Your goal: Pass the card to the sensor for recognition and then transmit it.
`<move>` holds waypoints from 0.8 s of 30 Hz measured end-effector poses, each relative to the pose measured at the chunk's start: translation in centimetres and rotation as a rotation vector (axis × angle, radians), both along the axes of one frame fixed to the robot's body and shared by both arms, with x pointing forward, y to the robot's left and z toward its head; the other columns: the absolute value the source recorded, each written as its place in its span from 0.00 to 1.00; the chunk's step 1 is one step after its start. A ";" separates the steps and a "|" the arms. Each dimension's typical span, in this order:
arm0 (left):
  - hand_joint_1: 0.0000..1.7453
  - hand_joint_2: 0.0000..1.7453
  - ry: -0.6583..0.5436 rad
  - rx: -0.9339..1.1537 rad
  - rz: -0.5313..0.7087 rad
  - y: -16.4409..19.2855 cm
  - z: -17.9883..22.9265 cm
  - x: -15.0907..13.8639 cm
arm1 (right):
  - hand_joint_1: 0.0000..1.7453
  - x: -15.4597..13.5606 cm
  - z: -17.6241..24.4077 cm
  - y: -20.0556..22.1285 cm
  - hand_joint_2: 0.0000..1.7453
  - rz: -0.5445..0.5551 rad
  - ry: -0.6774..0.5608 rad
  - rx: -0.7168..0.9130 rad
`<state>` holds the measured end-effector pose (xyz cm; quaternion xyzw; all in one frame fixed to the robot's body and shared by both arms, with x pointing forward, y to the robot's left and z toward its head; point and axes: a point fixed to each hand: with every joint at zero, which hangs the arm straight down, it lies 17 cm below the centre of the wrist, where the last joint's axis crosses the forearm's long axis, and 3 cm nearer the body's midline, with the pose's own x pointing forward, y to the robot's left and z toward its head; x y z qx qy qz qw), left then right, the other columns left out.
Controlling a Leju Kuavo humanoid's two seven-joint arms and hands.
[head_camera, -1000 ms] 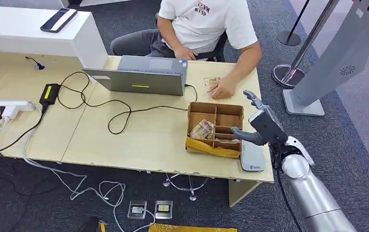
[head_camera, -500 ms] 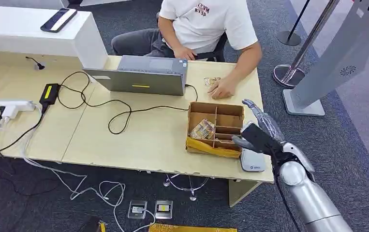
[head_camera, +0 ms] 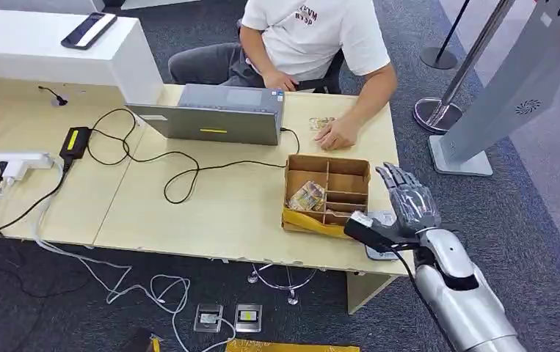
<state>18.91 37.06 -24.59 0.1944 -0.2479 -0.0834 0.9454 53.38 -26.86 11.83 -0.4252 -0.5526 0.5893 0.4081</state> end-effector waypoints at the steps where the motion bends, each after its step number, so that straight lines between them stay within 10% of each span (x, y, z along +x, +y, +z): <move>1: 0.00 1.00 0.000 0.000 0.000 0.0 0.0 0.0 | 0.00 -0.1 -0.3 0.1 1.00 0.007 0.013 -0.004; 24: 0.00 1.00 -0.005 0.004 -0.020 -0.1 0.1 0.4 | 0.00 -1.8 -2.4 4.7 1.00 0.108 0.056 -0.009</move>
